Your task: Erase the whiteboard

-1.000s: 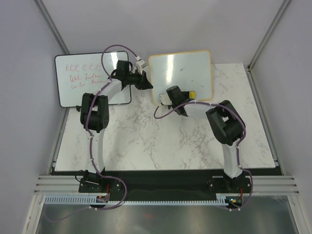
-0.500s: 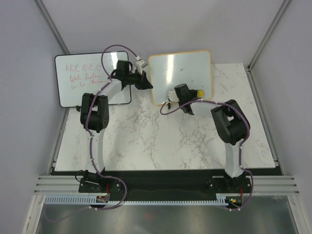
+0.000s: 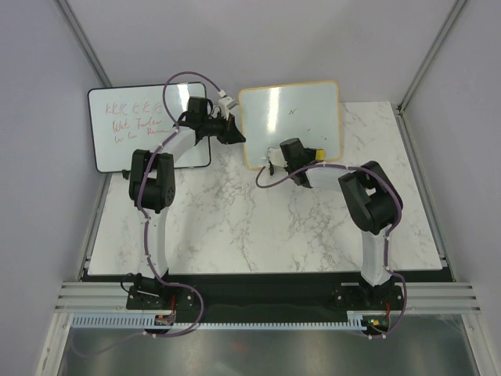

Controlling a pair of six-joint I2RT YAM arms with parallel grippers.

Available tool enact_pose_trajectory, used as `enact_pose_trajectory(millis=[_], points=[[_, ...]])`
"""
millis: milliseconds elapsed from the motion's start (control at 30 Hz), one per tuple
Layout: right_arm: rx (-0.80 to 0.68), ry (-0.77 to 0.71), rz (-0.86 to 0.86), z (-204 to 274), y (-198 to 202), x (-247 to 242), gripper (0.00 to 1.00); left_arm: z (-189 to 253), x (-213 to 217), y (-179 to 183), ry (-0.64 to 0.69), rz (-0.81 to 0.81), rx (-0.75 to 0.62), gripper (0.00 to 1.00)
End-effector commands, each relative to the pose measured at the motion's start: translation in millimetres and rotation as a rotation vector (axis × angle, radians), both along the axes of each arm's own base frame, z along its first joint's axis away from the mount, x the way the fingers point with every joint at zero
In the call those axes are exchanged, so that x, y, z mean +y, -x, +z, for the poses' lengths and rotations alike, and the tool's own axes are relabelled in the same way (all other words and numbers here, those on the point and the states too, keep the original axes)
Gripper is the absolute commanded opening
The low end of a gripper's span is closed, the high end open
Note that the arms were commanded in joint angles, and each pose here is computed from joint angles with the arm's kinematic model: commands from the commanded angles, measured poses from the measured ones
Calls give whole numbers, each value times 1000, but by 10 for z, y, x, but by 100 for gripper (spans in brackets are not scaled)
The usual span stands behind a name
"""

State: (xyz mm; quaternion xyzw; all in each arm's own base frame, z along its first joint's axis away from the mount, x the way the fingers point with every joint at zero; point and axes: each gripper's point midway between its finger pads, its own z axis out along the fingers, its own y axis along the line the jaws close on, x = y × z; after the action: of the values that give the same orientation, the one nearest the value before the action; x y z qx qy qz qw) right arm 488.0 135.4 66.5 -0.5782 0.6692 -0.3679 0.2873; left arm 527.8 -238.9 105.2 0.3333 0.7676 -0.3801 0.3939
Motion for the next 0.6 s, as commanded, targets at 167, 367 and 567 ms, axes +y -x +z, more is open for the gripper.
enact_pose_trajectory(millis=[167, 367, 567], points=[[-32, -78, -158, 52, -66, -538, 0, 451, 25, -103, -9, -20, -159, 2], [-73, -148, -83, 151, -265, -19, 0, 455, 23, -107, -8, -19, -158, 2], [-112, -375, -45, 284, -405, 509, 0, 471, 28, -99, -10, -19, -161, 2]])
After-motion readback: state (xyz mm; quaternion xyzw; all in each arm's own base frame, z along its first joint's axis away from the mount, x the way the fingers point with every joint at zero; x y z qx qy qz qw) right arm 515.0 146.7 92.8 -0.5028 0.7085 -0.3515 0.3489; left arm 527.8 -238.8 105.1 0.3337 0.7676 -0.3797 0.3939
